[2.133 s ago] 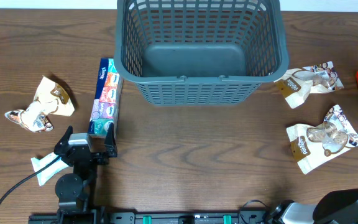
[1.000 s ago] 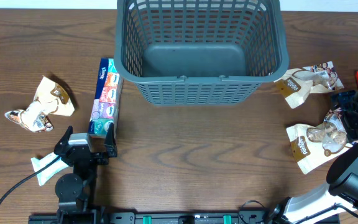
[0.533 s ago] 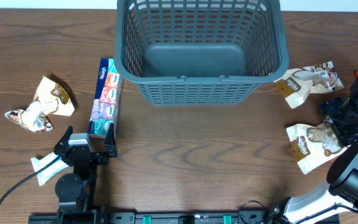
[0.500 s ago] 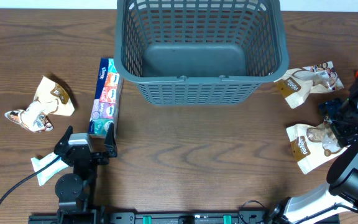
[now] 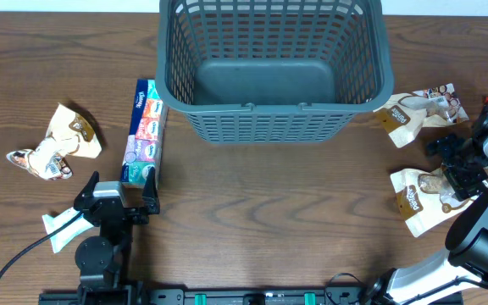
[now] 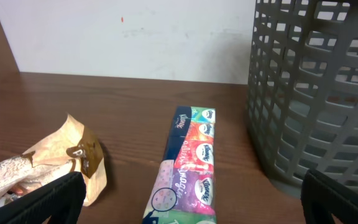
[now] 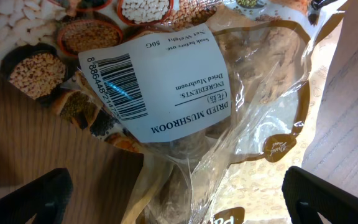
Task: Pack container
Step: 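Grasp the front dried-mushroom bag with the right gripper and lift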
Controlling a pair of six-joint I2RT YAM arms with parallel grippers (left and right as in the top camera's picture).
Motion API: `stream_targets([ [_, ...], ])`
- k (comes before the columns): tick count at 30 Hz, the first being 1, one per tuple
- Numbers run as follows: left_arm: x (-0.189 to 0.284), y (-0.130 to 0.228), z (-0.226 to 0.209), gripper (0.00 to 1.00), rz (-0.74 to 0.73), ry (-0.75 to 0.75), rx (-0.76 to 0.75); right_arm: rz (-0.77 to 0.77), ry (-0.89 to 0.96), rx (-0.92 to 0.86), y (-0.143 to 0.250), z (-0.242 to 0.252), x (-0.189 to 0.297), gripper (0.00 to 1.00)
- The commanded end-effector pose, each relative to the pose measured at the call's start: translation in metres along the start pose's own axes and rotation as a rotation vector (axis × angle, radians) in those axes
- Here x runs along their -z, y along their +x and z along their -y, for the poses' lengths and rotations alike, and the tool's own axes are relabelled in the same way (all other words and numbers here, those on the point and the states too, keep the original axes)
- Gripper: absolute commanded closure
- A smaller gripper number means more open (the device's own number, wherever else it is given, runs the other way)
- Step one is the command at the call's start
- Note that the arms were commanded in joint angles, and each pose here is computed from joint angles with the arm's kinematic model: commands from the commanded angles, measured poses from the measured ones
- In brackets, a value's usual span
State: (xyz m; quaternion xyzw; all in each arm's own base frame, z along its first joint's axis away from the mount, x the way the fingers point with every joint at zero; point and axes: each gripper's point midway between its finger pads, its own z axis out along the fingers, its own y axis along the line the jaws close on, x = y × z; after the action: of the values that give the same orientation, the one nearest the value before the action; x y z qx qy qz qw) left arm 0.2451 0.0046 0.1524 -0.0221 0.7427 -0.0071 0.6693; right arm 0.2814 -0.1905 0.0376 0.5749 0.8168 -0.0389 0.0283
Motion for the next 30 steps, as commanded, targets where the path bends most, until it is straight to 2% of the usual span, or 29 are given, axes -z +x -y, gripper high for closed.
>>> stream_targets([
  [1,0.0,0.015,-0.001,0.01,-0.046,0.0,0.002,-0.001,0.016,-0.019,0.002,0.005,-0.004,0.01],
  [24,0.0,0.015,-0.001,0.01,-0.047,0.0,0.002,-0.018,0.005,0.03,0.029,0.018,-0.051,0.02],
  [25,0.0,0.015,-0.001,0.01,-0.047,0.0,0.002,-0.018,0.005,0.03,0.029,0.018,-0.051,0.12],
  [27,0.0,0.015,-0.001,0.01,-0.046,0.0,0.002,-0.018,0.005,0.03,0.029,0.018,-0.051,0.39],
  [28,0.0,0.015,-0.001,0.01,-0.047,0.0,0.002,-0.018,0.005,0.03,0.029,0.018,-0.051,0.59],
  [29,0.0,0.015,-0.001,0.01,-0.047,0.0,0.002,-0.018,0.006,0.03,0.029,0.018,-0.051,0.84],
  [30,0.0,0.015,-0.001,0.01,-0.047,0.0,0.002,-0.018,0.005,0.029,0.029,0.018,-0.051,0.99],
])
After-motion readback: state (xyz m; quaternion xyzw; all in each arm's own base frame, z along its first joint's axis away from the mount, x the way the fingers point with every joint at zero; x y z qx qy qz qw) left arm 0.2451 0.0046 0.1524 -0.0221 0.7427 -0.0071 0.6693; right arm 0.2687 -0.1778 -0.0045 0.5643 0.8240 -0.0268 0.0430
